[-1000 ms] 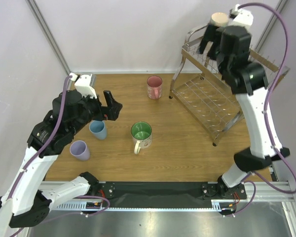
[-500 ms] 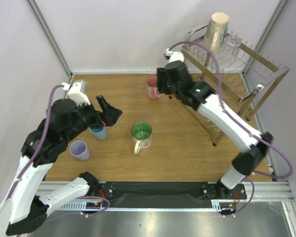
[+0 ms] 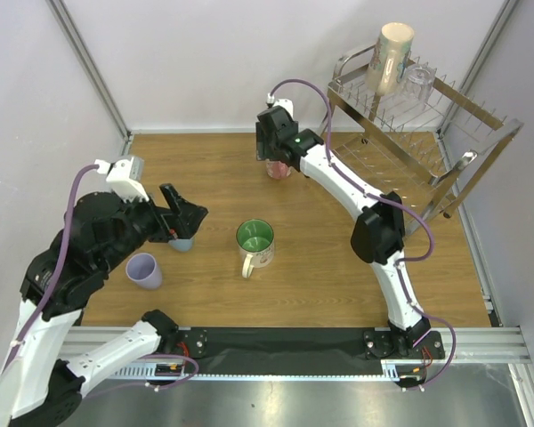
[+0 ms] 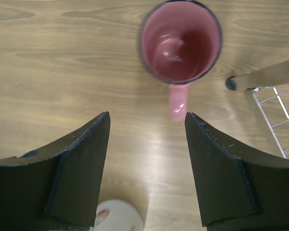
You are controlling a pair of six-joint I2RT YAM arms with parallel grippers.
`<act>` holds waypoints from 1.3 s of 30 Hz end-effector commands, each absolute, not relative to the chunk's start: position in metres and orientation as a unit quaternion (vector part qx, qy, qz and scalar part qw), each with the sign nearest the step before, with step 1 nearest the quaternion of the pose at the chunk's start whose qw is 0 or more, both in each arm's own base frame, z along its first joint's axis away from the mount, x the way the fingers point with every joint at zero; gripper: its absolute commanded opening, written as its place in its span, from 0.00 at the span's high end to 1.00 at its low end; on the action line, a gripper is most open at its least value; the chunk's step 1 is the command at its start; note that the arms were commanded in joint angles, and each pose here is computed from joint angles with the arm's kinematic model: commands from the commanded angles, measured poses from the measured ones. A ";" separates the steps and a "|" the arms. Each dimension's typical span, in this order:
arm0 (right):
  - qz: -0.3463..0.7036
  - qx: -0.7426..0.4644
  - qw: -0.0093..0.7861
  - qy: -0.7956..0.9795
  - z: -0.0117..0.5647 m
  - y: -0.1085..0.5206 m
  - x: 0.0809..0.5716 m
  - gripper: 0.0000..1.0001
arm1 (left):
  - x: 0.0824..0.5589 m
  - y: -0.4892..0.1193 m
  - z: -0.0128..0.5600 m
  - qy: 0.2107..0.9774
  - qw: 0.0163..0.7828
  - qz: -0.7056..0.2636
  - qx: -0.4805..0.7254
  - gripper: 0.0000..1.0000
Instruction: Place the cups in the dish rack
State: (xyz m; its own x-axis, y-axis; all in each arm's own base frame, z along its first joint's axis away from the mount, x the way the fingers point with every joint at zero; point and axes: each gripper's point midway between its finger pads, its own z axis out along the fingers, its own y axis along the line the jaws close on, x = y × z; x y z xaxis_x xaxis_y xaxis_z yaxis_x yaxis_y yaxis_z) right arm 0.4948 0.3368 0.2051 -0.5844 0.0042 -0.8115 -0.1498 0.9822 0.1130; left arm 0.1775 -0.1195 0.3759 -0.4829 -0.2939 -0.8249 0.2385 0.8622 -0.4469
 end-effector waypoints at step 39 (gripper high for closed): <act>0.047 0.004 0.406 0.913 0.104 0.310 0.538 0.68 | 0.216 -0.103 0.358 0.848 0.511 -0.120 0.070 0.00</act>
